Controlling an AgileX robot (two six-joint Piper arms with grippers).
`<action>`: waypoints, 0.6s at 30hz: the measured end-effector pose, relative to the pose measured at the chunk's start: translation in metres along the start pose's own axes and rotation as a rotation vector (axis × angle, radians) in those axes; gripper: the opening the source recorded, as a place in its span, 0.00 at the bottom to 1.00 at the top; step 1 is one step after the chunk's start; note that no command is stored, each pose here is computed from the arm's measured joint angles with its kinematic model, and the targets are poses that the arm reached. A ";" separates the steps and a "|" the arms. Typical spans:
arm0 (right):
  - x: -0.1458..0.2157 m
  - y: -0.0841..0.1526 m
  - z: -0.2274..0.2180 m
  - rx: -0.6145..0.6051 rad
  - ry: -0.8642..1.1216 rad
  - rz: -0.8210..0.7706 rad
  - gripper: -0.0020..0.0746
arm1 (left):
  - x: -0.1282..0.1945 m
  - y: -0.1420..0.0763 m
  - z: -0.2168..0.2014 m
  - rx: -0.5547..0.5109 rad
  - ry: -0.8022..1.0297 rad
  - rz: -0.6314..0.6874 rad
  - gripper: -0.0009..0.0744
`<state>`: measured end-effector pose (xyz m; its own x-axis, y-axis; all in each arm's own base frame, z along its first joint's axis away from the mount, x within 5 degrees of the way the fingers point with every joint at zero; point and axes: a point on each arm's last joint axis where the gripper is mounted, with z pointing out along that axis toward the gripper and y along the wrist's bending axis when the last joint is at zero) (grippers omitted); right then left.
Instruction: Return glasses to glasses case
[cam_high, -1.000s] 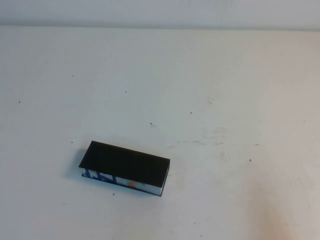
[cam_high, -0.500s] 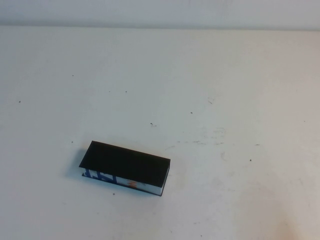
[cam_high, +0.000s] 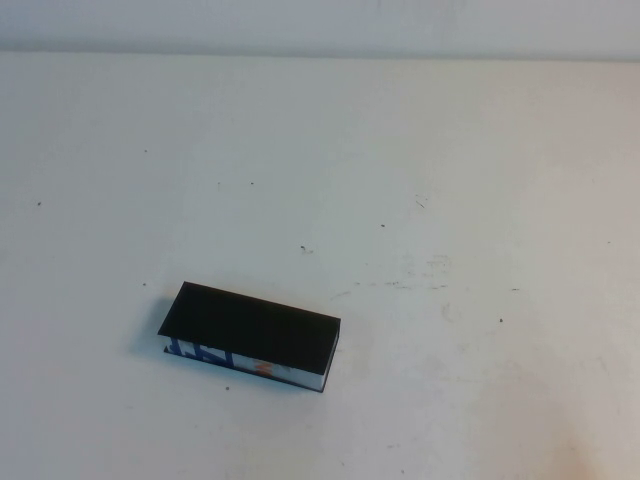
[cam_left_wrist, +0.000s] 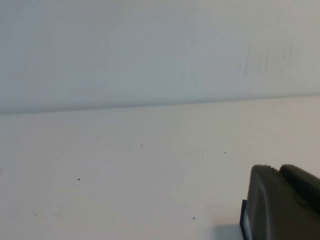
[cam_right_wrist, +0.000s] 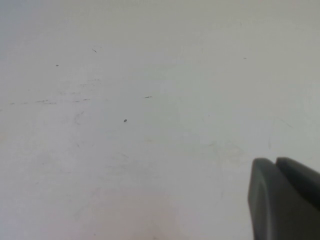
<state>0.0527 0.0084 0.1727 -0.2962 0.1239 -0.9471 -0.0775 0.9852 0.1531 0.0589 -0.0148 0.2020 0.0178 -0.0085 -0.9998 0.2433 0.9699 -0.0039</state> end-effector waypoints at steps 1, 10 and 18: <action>0.000 0.000 0.000 0.000 0.000 0.000 0.01 | 0.000 0.000 0.000 0.000 0.000 0.000 0.01; 0.000 0.000 0.000 -0.001 0.002 0.002 0.01 | 0.000 0.000 0.000 -0.002 0.000 0.065 0.01; 0.000 0.000 0.000 -0.001 0.002 0.002 0.01 | 0.006 0.008 -0.004 -0.144 0.054 0.121 0.01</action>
<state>0.0527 0.0084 0.1726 -0.2977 0.1255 -0.9464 -0.0776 0.9849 0.1550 0.0569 -0.0060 0.1963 -0.0145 0.1201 -0.9927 0.1009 0.9879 0.1180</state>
